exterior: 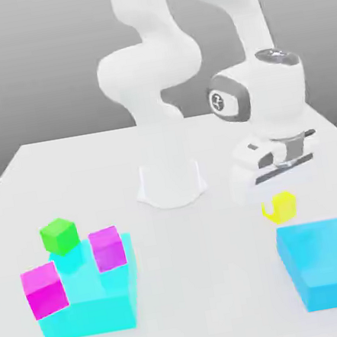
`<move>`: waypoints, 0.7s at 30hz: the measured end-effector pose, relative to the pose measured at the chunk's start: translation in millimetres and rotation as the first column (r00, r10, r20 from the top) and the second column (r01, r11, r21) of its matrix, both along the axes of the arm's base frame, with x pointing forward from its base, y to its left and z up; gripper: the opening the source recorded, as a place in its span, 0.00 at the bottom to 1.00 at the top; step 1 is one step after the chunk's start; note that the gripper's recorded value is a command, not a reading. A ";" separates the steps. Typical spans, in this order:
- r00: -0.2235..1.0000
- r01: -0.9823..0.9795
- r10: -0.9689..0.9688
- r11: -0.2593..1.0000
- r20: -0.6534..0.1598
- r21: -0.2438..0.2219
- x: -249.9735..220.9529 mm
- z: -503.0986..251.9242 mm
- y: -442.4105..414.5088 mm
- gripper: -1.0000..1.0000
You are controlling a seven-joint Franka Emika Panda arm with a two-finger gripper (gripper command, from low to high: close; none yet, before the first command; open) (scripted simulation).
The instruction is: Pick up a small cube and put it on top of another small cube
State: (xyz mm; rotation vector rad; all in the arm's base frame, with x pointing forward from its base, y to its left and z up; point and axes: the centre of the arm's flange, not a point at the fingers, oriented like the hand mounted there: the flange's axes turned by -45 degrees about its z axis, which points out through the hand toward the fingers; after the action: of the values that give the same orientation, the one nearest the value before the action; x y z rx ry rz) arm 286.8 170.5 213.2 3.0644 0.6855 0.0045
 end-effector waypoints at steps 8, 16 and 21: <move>0.999 0.047 -0.047 0.999 0.001 -0.001 55.5 47.8 -114.4 0.00; 0.995 0.100 -0.100 0.995 -0.002 0.001 55.1 96.4 -248.8 0.00; 0.993 0.121 -0.121 0.993 -0.004 0.006 41.0 90.6 -298.3 0.00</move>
State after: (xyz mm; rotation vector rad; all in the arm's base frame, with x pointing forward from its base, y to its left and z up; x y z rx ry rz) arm 327.8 -127.8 303.9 3.1074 0.4995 0.0013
